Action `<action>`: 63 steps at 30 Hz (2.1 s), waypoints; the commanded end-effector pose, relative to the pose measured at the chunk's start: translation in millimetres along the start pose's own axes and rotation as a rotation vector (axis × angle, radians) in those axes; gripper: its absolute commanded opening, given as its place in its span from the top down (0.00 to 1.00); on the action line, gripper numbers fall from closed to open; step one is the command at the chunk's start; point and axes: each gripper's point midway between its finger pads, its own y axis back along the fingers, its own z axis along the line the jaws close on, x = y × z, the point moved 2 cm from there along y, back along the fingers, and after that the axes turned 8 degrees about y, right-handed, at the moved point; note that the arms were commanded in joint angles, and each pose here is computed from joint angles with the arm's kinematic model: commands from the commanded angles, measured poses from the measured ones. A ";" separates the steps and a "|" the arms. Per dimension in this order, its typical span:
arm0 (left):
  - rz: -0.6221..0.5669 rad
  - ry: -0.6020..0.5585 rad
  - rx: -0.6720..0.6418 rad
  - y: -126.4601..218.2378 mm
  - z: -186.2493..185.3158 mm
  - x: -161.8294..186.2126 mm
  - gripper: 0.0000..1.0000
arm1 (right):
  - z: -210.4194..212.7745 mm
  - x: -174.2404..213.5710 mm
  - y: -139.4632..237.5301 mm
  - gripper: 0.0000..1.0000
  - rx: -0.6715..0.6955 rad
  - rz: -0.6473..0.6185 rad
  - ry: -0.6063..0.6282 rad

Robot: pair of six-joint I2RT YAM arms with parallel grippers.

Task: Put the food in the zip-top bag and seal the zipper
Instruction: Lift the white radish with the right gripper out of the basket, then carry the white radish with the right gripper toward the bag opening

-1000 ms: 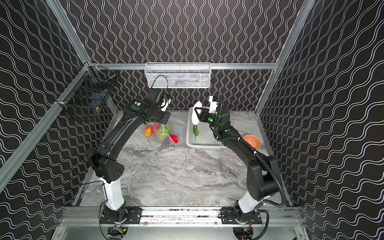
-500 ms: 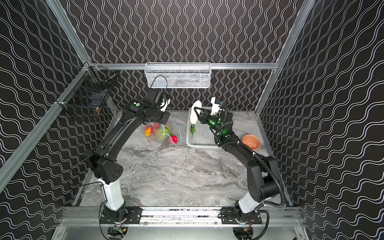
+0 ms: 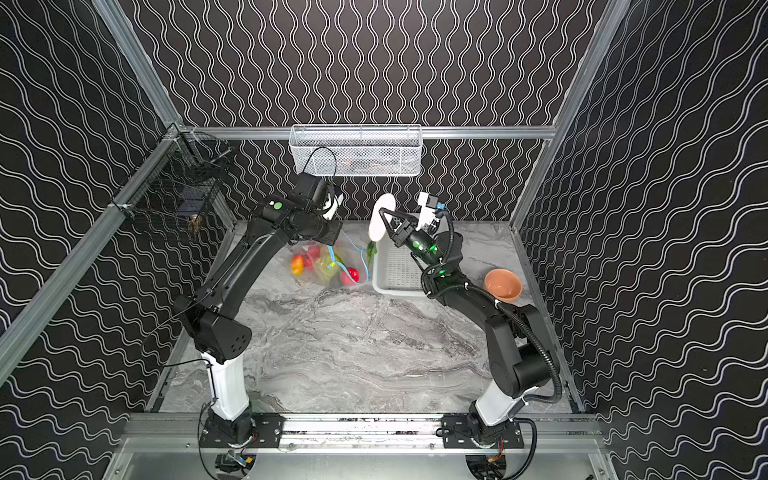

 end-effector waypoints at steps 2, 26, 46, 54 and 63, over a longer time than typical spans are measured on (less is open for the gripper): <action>-0.008 -0.016 0.028 5.6 -3.7 -1.7 1.00 | 14.0 -7.9 -10.2 1.00 -0.047 -0.059 0.070; -0.032 0.007 0.071 14.2 -5.4 -14.9 1.00 | 26.9 32.6 -47.7 1.00 -0.140 -0.130 0.144; -0.033 0.022 0.075 13.6 -3.1 -16.8 1.00 | 24.7 68.8 -36.2 1.00 -0.106 -0.074 0.207; -0.037 0.022 0.081 16.1 -4.3 -17.1 1.00 | 15.8 80.6 -32.0 1.00 -0.073 -0.046 0.216; -0.037 0.023 0.082 16.7 -3.5 -17.1 1.00 | 12.9 88.2 -31.4 1.00 -0.065 -0.018 0.223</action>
